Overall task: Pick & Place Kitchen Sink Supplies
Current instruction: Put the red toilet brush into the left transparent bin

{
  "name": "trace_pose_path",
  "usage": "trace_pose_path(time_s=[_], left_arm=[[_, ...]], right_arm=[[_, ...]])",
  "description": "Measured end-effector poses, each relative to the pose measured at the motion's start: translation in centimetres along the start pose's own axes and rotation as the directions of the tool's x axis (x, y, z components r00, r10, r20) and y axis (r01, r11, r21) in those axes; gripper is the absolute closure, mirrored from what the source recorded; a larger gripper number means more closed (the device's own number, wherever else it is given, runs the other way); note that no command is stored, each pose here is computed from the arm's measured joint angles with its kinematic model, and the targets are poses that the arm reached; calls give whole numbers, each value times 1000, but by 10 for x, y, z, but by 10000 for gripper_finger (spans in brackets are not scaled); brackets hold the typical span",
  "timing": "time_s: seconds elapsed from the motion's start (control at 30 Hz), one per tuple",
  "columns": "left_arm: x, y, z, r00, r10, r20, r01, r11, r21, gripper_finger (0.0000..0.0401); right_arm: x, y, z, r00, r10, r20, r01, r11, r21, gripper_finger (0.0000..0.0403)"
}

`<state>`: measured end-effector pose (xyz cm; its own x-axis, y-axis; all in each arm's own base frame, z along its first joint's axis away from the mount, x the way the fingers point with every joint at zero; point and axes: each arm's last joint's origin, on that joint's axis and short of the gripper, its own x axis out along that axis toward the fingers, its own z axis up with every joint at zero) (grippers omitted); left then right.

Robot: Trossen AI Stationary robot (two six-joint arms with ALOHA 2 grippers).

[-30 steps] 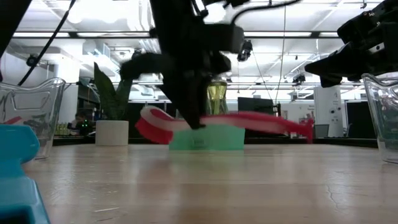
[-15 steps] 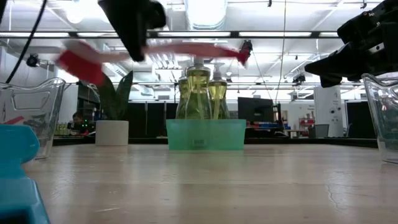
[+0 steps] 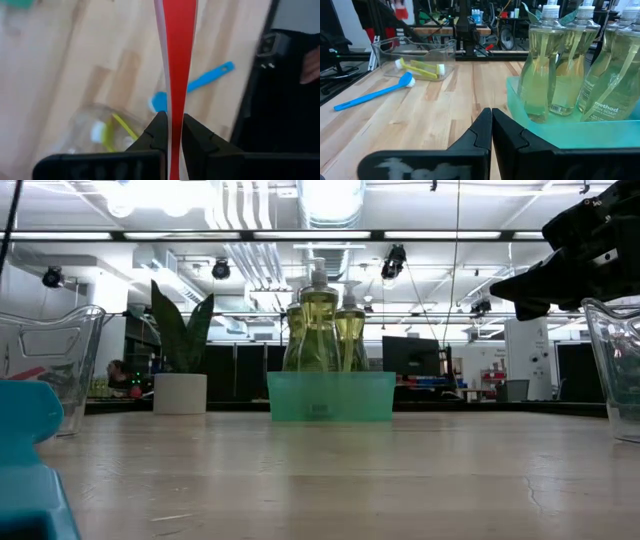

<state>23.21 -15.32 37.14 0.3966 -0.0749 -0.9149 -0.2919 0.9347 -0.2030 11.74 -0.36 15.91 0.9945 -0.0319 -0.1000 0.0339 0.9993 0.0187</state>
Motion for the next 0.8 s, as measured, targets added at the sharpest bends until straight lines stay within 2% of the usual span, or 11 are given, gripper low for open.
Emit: trace_pose_path(time_s=[0.13, 0.23, 0.33, 0.57, 0.8], left_arm=[[-13, -6, -32, 999, 0, 53, 2, 999, -51, 373], [-18, -4, -54, 992, 40, 118, -25, 991, -129, 374], [-17, -1, -76, 989, 61, 134, -33, 979, -202, 372], [12, 15, -113, 990, 124, 72, -93, 936, -340, 374], [46, 30, -136, 981, 170, -96, -194, 888, -417, 371]], right_arm=[[0, 0, 0, 1000, 1, 0, -1, 1000, 0, 394], [0, 0, 0, 1000, 1, 0, -1, 1000, 0, 394], [0, 0, 0, 1000, 0, 0, 0, 1000, 0, 394], [0, 0, 0, 1000, 1, 0, -1, 1000, 0, 394], [0, 0, 0, 1000, 0, 0, 0, 1000, 0, 394]])
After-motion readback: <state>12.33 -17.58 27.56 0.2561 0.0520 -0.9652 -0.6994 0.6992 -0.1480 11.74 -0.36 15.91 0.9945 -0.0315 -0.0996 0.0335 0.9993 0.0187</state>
